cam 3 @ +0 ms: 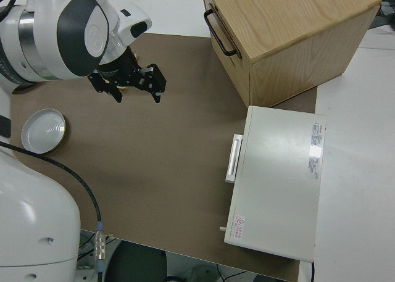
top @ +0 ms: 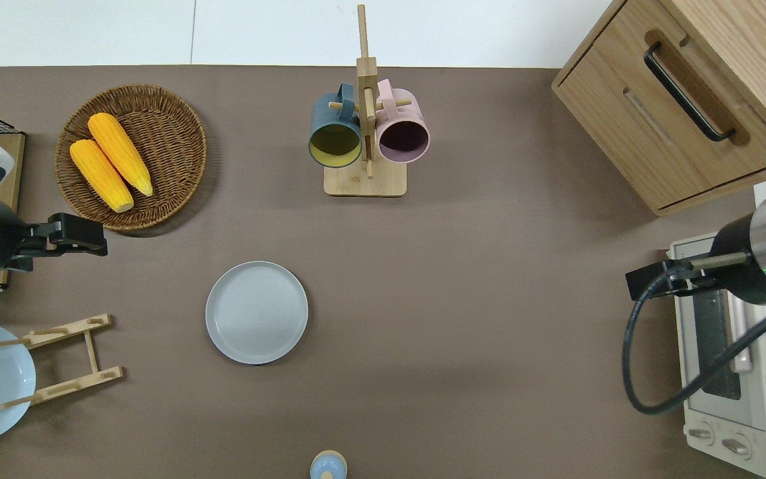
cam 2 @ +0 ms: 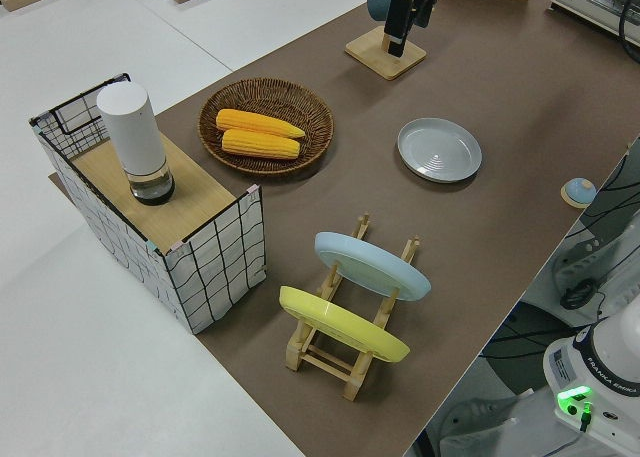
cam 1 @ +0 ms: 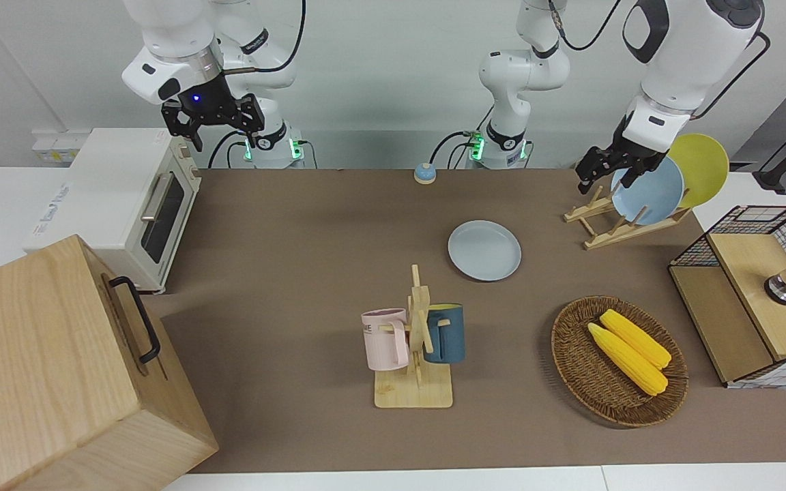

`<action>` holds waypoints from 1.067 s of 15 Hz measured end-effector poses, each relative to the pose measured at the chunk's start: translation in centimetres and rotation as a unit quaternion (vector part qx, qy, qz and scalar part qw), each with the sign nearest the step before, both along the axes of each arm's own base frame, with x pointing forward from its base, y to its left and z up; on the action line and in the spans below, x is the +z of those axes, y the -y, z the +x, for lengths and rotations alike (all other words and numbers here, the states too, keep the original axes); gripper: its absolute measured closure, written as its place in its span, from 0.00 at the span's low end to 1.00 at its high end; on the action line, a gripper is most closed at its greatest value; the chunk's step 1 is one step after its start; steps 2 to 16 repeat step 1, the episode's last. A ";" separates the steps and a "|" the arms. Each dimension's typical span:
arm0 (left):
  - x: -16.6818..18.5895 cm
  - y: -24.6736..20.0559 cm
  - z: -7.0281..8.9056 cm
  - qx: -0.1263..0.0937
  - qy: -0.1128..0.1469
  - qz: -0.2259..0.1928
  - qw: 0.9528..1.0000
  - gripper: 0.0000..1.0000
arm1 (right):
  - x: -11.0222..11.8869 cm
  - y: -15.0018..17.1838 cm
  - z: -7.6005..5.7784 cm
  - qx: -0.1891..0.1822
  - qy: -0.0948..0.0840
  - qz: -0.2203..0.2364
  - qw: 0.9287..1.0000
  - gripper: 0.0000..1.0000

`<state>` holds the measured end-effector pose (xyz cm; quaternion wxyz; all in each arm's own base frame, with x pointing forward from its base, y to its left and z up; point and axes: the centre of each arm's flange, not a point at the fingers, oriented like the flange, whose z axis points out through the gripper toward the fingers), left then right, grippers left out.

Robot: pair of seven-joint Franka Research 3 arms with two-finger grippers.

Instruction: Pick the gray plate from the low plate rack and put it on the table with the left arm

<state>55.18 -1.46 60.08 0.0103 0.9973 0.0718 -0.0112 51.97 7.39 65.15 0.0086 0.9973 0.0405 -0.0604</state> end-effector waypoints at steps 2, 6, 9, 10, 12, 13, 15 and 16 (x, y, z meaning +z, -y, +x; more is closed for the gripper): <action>0.1 -0.1 0.0 -0.007 0.001 0.007 1.000 0.00 | 0.0 0.0 0.0 0.000 0.000 0.000 1.000 0.01; 0.1 -0.1 0.0 -0.007 0.001 0.007 1.000 0.00 | 0.0 0.0 0.0 0.000 0.000 0.000 1.000 0.01; 0.1 -0.1 0.0 -0.007 0.001 0.007 1.000 0.00 | 0.0 0.0 0.0 0.000 0.000 0.000 1.000 0.01; 0.1 -0.1 0.0 -0.007 0.001 0.007 1.000 0.00 | 0.0 0.0 0.0 0.000 0.000 0.000 1.000 0.01; 0.1 -0.1 0.0 -0.007 0.001 0.007 1.000 0.00 | 0.0 0.0 0.0 0.000 0.000 0.000 1.000 0.01; 0.1 -0.1 0.0 -0.007 0.001 0.007 1.000 0.00 | 0.0 0.0 0.0 0.000 0.000 0.000 1.000 0.01; 0.1 -0.1 0.0 -0.007 0.001 0.007 1.000 0.00 | 0.0 0.0 0.0 0.000 0.000 0.000 1.000 0.01; 0.1 -0.1 0.0 -0.007 0.001 0.007 1.000 0.00 | 0.0 0.0 0.0 0.000 0.000 0.000 1.000 0.01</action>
